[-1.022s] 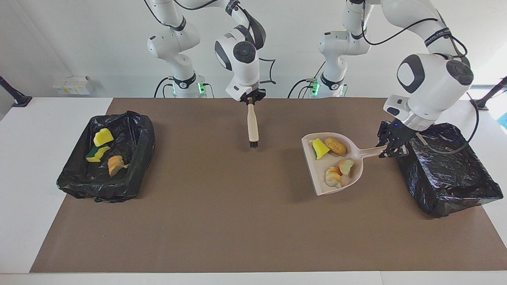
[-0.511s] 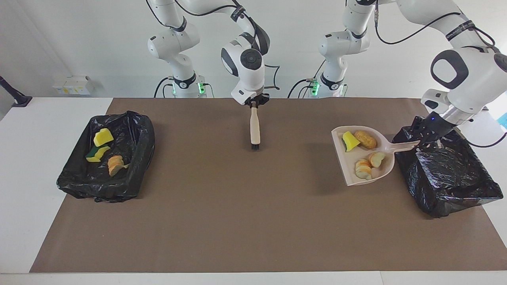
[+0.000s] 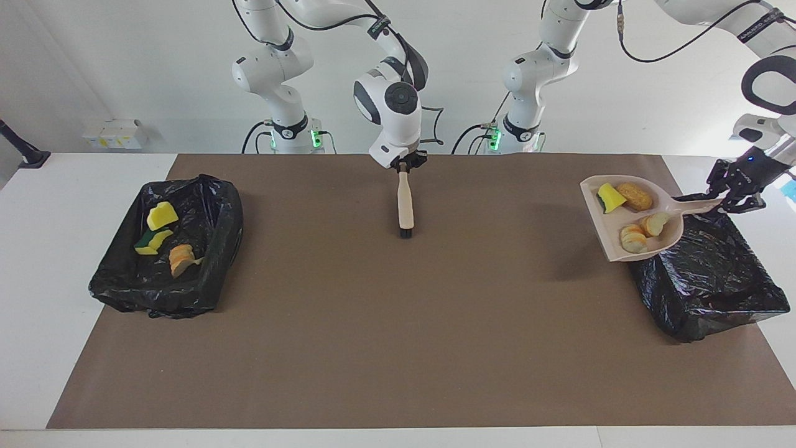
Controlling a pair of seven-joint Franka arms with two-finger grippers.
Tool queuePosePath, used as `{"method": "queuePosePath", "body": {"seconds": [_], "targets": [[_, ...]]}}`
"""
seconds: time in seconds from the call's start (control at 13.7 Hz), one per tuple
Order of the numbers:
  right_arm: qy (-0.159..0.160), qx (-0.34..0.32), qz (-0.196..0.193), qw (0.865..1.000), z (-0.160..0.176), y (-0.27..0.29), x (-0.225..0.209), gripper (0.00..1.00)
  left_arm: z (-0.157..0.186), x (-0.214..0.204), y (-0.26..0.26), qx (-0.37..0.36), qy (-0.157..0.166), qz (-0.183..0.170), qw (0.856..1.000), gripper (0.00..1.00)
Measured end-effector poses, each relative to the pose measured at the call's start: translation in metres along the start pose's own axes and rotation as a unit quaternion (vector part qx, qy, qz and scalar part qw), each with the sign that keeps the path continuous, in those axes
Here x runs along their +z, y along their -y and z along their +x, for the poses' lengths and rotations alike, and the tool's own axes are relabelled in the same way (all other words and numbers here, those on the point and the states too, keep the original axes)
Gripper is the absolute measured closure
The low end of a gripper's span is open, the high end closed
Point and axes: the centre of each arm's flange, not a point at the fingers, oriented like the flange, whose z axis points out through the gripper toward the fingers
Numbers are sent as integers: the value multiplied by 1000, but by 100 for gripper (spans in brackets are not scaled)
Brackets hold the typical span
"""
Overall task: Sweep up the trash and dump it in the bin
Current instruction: 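Carry the loaded dustpan with the left gripper over the bag nearest it, then tip the dustpan into the bag with the left gripper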
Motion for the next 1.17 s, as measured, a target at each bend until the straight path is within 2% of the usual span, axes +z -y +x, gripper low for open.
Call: {"method": "queuePosePath", "body": {"seconds": [0.22,0.44,0.51,0.73,0.95,1.17], "targets": [[0,6,1,1000,2,-2,0,74,-27,-11,14,1,39,-6,999,68],[0,12,1,1000,3,-3,0,74,-39,-22,25,22,112,-3,993,68],[0,14,1,1000,3,-3,0,69,-42,-27,29,29,140,1,990,68],[-2,16,3,1000,5,-4,-3,35,-47,-25,37,47,194,13,980,68],[-18,40,25,999,28,-19,-28,1,-45,-6,43,42,237,6,971,68],[-37,59,48,996,48,-32,-58,0,-20,8,48,14,294,-1,956,68]]}}
